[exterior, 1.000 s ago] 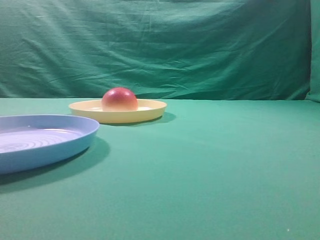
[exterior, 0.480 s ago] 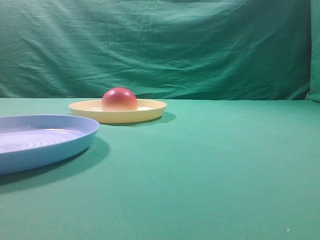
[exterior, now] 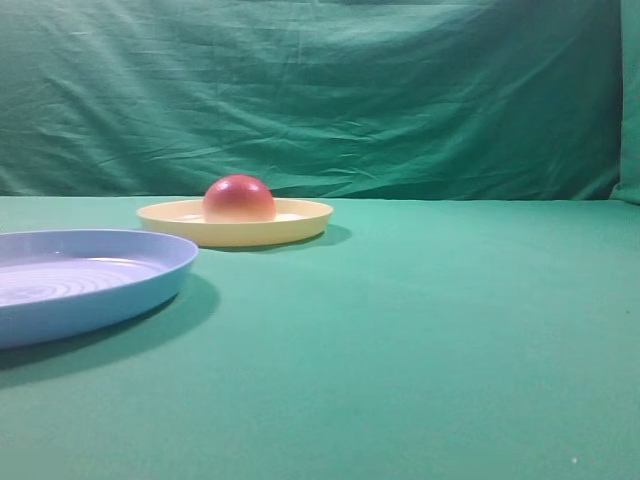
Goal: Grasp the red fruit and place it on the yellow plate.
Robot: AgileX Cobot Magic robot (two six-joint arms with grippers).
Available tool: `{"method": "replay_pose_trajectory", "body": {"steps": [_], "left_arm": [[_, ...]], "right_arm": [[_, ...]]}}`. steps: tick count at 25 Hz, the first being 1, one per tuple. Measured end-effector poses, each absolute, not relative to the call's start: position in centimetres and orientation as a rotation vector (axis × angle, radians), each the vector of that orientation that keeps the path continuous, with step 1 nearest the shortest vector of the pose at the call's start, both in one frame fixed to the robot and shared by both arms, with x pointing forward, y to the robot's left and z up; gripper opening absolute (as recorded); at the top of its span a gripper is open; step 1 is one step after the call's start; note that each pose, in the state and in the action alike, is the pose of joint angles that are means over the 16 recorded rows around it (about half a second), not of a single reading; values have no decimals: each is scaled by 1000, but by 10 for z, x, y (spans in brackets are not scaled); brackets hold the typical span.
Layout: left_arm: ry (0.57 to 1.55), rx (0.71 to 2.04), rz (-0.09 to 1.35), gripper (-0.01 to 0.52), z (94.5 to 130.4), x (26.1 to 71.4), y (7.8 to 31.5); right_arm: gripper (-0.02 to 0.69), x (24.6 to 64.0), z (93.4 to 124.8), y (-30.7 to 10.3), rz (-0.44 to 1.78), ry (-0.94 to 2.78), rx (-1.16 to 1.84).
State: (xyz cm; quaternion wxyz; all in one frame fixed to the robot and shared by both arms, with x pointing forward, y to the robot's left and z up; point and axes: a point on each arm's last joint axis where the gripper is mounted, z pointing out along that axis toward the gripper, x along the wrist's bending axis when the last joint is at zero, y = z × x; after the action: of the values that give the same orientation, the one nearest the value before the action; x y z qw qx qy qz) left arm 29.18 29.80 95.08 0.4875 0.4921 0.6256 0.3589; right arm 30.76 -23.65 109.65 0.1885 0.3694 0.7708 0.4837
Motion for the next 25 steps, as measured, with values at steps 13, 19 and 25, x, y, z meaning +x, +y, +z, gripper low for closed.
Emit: {"method": "replay_pose_trajectory", "body": {"steps": [13, 19, 25], "left_arm": [[1521, 1197, 873, 157, 951, 292, 298], [1521, 1197, 873, 157, 951, 292, 298], [1521, 1197, 873, 157, 951, 292, 298]], "right_arm": [[0, 297, 1080, -269, 1316, 1820, 1188], [0, 289, 1049, -282, 1303, 1603, 1226], [0, 288, 1005, -288, 1256, 1499, 1271]]}}
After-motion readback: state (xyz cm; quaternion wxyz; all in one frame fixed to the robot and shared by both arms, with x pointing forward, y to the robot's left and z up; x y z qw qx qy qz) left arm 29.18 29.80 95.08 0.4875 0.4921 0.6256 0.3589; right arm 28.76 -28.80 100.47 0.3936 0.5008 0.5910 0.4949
